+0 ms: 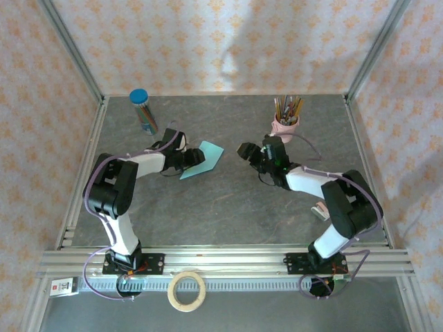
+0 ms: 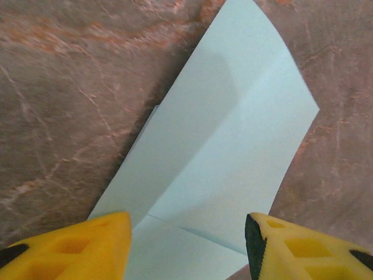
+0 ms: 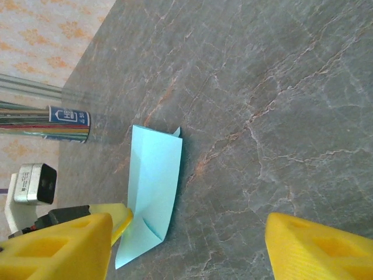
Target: Fold a paper plane with a square sheet of paper (pick it up from the middle)
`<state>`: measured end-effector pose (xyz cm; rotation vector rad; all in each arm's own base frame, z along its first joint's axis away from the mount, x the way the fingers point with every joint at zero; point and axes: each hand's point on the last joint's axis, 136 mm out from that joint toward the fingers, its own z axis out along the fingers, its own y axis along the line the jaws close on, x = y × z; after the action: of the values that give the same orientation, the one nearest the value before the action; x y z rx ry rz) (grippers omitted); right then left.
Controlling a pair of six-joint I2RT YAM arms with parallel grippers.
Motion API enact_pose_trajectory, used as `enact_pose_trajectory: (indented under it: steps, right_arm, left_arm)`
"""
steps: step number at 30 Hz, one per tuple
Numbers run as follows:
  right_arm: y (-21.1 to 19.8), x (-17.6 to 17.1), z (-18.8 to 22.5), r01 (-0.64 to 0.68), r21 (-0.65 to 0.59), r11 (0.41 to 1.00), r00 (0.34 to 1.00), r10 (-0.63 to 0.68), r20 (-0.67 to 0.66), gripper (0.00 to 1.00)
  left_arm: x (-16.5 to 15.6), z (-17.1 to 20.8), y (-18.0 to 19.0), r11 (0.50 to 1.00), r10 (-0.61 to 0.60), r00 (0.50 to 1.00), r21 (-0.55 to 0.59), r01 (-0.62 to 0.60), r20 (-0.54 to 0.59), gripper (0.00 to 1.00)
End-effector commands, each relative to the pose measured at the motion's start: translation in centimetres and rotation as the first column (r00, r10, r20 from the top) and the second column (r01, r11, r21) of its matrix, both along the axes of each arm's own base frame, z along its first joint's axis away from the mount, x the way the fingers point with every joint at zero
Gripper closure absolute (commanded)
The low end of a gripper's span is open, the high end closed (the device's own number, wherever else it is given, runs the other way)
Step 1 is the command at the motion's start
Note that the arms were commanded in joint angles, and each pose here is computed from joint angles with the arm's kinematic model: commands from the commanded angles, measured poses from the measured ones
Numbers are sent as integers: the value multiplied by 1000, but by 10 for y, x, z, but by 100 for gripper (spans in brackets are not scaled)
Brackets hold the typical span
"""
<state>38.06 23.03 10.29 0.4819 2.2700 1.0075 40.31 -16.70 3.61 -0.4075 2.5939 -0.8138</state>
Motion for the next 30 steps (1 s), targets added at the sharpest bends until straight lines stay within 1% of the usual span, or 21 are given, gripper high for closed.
enact_pose_trajectory:
  steps: [1, 4, 9, 14, 17, 23, 30]
  right_arm:
    - [18, 3, 10, -12, 69, 998, 1000, 12, -3, 34]
    - [27, -1, 5, -9, 95, 995, 1000, 11, -25, 36]
    - [45, -12, -2, -23, 132, 991, 998, 31, -59, 37]
    - [62, -21, -14, -43, 155, 987, 993, 59, -100, 41]
    - [73, -23, -21, -60, 163, 985, 989, 81, -124, 46]
    - [83, -25, -43, -44, 154, 987, 976, 75, -206, 58]
    - [89, -23, -46, -37, 179, 983, 970, 79, -230, 63]
  left_arm:
    - [-4, -5, -15, 990, 1, 999, -139, -6, -32, 45]
    - [-8, -4, -24, 974, 6, 999, -224, -18, -52, 46]
    - [-14, -1, -28, 959, 30, 997, -278, -50, -76, 48]
    - [-19, -10, -23, 963, 58, 992, -257, -84, -108, 49]
    - [-21, -16, -23, 963, 64, 990, -253, -94, -124, 49]
    - [-21, -20, -21, 965, 72, 988, -243, -103, -134, 50]
    - [-21, -21, -18, 970, 70, 989, -223, -99, -134, 50]
